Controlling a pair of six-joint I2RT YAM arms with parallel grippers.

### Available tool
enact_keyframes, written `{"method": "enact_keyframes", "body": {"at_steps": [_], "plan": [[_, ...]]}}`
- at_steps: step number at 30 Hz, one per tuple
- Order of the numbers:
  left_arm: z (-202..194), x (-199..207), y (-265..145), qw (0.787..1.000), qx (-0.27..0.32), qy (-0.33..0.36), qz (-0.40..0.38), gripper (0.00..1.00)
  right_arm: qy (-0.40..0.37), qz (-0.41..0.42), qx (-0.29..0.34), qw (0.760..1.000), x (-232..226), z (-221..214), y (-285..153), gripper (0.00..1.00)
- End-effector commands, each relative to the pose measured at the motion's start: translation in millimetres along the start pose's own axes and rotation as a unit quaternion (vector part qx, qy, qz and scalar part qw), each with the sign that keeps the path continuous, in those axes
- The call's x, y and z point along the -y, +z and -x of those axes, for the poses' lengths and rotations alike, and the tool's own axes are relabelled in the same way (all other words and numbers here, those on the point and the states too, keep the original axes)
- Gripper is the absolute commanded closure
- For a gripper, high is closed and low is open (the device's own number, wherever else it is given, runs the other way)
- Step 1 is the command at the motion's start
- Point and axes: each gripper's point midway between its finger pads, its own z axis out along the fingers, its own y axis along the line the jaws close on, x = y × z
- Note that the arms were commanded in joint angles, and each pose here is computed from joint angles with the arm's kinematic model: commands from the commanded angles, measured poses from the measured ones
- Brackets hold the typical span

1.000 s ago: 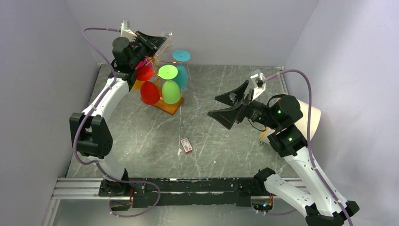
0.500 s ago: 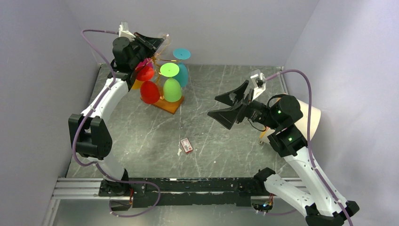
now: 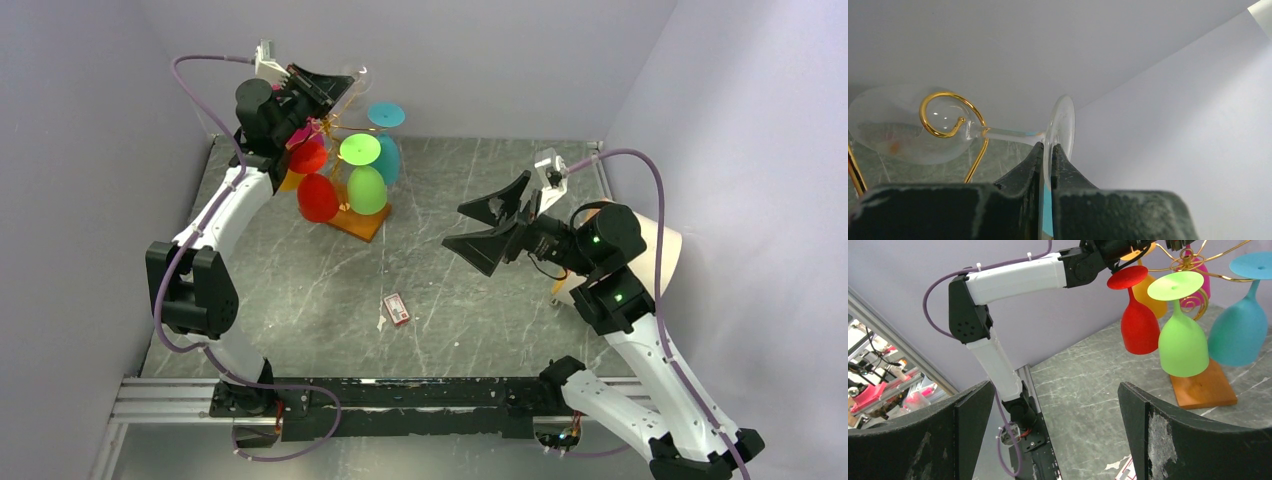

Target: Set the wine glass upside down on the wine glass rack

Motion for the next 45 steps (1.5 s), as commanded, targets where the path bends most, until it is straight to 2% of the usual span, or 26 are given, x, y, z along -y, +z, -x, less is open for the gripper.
{"method": "enact_keyframes", "body": {"at_steps": [1, 4, 17, 31, 45], "plan": [[25.6, 39.5, -2.7, 0.995, 0.039, 0.052, -0.074, 0.93, -0.018, 0.008, 0.013, 1.0, -7.6, 7.3, -4.3, 0.0], [29.3, 34.4, 0.2, 0.996, 0.047, 0.053, -0.061, 0.93, -0.018, 0.005, 0.013, 1.0, -6.8, 6.6, -4.9, 0.0], [48.0, 17.1, 6.6, 0.995, 0.087, -0.038, 0.01, 0.93, 0.001, -0.009, 0.007, 1.0, 6.3, -1.2, 2.7, 0.0], [47.0, 14.9, 15.6, 0.989, 0.078, -0.122, -0.018, 0.93, 0.006, -0.005, 0.013, 1.0, 5.4, 2.4, 5.1, 0.0], [53.9, -13.2, 23.3, 0.989, 0.108, -0.097, 0.037, 0.93, -0.004, -0.004, 0.019, 1.0, 0.3, 7.7, 1.0, 0.0]]}}
